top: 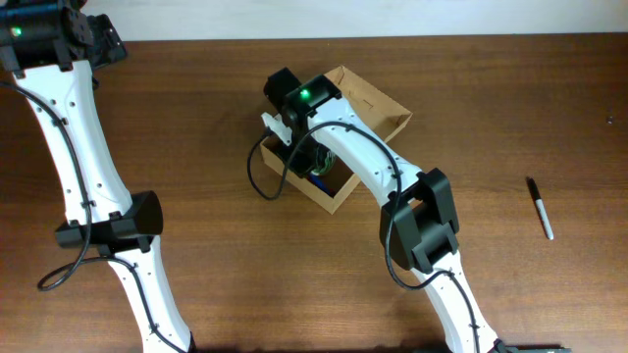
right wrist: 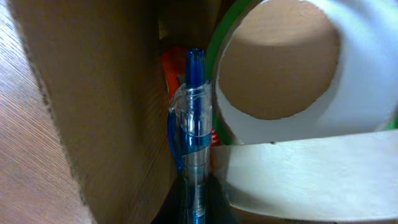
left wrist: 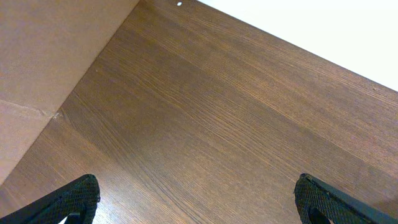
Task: Pack container
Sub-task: 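Carry the blue pen into the box and lower it beside the cutter, then open the right gripper and move it to the black marker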
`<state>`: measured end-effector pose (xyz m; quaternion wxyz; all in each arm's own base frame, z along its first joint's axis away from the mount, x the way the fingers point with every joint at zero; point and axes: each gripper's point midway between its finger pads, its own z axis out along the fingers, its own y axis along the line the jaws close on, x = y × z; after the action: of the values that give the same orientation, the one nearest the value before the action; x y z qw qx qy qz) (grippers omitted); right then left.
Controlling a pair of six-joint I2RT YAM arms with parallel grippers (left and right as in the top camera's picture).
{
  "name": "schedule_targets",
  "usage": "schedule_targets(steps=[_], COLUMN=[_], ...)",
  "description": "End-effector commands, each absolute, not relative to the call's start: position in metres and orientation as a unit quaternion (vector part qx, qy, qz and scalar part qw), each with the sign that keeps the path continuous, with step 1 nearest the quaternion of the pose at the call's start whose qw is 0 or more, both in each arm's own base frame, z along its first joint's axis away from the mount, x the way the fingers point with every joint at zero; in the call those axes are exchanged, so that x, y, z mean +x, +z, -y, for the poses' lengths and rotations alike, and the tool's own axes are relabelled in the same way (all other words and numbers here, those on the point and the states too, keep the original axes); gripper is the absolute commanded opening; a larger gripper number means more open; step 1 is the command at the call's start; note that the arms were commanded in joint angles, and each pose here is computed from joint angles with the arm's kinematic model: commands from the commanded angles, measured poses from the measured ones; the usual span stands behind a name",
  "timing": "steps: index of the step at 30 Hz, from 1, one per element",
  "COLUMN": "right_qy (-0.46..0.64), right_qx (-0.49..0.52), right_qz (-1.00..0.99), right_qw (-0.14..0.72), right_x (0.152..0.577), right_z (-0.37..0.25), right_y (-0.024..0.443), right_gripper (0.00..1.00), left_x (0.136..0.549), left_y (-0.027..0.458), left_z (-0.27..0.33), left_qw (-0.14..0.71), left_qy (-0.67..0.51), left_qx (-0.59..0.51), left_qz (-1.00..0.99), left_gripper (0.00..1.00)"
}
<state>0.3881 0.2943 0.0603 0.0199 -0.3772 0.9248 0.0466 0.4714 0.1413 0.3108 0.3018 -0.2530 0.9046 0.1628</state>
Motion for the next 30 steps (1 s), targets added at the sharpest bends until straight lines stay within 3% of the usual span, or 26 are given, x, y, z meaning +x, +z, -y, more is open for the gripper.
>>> schedule_targets(steps=[1, 2, 10, 19, 25, 30], right_qy=[0.055, 0.055, 0.056, 0.024, -0.033, -0.1], right_qx=[-0.376, -0.376, -0.36, -0.3, -0.203, -0.126], right_qz=[-0.925, -0.925, -0.929, -0.927, -0.93, -0.944], right_qw=[0.014, 0.014, 0.059, 0.223, 0.305, 0.288], right_x=[0.384, 0.385, 0.404, 0.416, 0.41, 0.394], right_z=[-0.3, -0.298, -0.279, -0.208, -0.109, 0.003], right_y=[0.055, 0.055, 0.095, 0.249, 0.325, 0.309], right_gripper=[0.26, 0.3, 0.32, 0.32, 0.33, 0.4], left_x=[0.465, 0.465, 0.465, 0.465, 0.465, 0.465], left_y=[0.326, 0.326, 0.326, 0.326, 0.326, 0.326], left_z=[-0.143, -0.143, -0.143, -0.143, -0.143, -0.143], left_qw=[0.317, 0.317, 0.317, 0.317, 0.317, 0.317], left_qy=[0.167, 0.167, 0.167, 0.167, 0.167, 0.167], left_qx=[-0.252, -0.252, -0.252, -0.252, -0.252, -0.252], left_qz=[-0.899, -0.899, -0.899, -0.899, -0.899, -0.899], left_gripper=[1.0, 1.0, 1.0, 1.0, 1.0, 1.0])
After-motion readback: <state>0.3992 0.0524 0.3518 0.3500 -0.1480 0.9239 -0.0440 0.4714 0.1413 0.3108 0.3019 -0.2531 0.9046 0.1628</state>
